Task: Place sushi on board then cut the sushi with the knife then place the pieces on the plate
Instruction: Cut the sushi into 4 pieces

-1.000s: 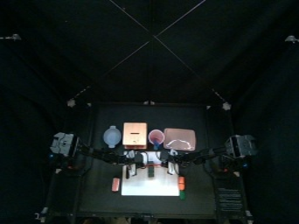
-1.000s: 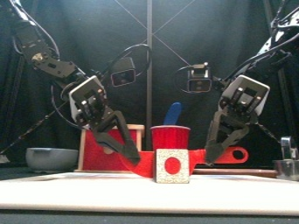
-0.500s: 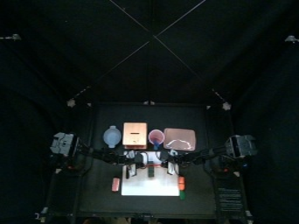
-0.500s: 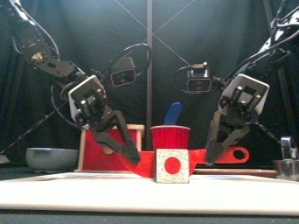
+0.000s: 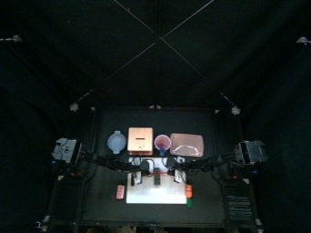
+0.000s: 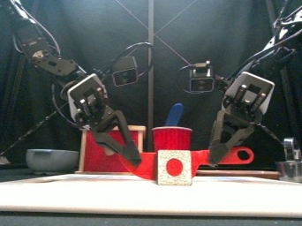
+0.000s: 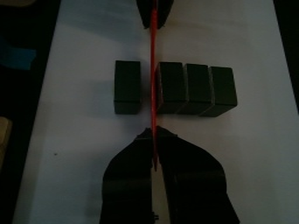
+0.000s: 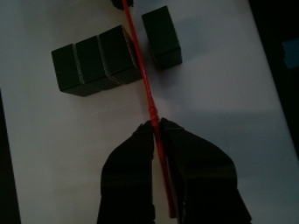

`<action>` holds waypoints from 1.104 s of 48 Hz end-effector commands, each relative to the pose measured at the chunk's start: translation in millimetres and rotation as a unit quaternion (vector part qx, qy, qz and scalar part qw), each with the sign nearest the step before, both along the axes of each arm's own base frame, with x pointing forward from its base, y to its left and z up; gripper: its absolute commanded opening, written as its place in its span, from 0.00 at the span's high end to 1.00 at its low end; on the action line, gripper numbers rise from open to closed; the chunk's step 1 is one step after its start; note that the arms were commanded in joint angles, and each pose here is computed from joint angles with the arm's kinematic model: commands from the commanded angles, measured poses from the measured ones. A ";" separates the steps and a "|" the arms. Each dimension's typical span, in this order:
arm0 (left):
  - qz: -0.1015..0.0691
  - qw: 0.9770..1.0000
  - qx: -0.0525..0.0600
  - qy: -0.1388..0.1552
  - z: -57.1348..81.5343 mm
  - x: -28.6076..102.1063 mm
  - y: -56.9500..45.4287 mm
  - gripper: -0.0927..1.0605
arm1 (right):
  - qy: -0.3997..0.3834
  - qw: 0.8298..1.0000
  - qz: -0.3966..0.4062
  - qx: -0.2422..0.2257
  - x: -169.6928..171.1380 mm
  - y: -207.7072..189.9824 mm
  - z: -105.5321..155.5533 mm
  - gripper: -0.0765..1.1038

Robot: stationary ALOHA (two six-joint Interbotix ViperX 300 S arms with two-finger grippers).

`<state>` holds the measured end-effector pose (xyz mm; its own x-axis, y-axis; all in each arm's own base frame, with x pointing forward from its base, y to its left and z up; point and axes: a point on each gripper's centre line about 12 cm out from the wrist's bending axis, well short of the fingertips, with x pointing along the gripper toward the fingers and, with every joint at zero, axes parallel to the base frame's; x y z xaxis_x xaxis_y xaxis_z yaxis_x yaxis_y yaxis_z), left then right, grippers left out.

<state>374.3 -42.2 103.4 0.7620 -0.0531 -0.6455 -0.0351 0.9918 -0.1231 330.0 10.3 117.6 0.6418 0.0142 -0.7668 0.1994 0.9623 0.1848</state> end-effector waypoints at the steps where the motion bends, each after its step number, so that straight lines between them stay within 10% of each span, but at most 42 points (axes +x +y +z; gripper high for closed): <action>1: -0.008 0.999 0.001 -0.034 27.4 5.7 -1.5 0.59 | -0.027 1.000 -0.004 -0.007 3.9 -4.9 27.8 0.58; 14: -0.030 0.996 0.018 -0.076 61.3 1.9 -0.9 0.59 | -0.048 0.999 0.000 -0.019 0.1 -5.8 57.4 0.58; 53: -0.034 0.999 -0.009 -0.041 37.0 -1.6 -25.1 0.59 | -0.024 1.000 -0.002 0.019 -3.9 15.0 41.5 0.58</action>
